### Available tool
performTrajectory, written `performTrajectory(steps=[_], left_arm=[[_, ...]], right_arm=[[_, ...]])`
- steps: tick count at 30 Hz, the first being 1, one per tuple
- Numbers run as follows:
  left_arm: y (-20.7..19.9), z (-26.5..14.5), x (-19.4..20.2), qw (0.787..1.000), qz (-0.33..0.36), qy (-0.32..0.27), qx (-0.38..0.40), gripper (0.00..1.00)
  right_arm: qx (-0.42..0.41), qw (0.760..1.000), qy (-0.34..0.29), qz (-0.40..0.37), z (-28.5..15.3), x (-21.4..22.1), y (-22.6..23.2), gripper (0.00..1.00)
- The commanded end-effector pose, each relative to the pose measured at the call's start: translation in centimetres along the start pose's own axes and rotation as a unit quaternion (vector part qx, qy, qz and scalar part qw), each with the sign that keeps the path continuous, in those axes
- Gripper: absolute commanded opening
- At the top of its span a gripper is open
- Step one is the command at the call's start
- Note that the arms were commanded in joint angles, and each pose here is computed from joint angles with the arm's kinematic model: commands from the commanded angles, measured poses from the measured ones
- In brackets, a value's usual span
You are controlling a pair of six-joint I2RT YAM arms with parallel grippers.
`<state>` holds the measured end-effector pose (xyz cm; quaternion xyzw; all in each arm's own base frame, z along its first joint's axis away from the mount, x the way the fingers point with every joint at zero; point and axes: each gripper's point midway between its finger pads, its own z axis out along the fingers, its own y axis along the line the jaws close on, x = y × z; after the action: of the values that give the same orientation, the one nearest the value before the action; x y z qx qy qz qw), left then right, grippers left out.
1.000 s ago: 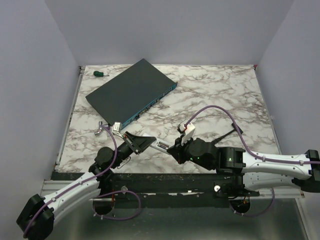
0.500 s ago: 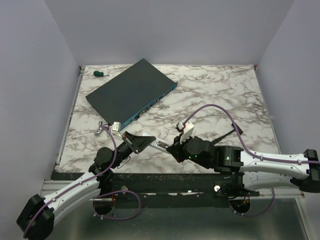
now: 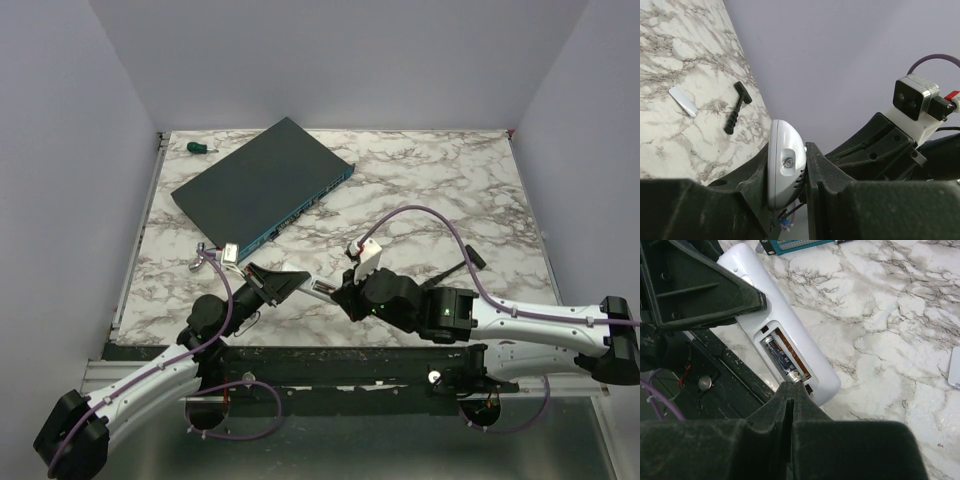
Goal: Load the batteries into the remote control
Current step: Load the battery into the remote control.
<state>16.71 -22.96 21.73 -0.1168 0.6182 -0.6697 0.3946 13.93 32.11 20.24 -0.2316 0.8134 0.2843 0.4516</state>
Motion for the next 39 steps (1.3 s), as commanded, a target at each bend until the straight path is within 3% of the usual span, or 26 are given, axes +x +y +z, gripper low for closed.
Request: performTrajectory(steps=[1, 30, 39], left_arm=[[-5.5, -0.4, 0.4, 0.995, 0.006, 0.026, 0.099, 0.0], [-8.4, -0.4, 0.9, 0.986, 0.061, 0.055, 0.147, 0.0], [-7.8, -0.4, 0.9, 0.988, 0.062, 0.052, 0.132, 0.0]], right_arm=[[-0.003, 1.0, -0.002, 0.007, 0.9, -0.9, 0.6, 0.02], [-0.028, 0.994, 0.104, 0.008, 4.3, 1.6, 1.3, 0.03], [-0.03, 0.994, 0.103, 0.0, 3.8, 0.7, 1.1, 0.03]])
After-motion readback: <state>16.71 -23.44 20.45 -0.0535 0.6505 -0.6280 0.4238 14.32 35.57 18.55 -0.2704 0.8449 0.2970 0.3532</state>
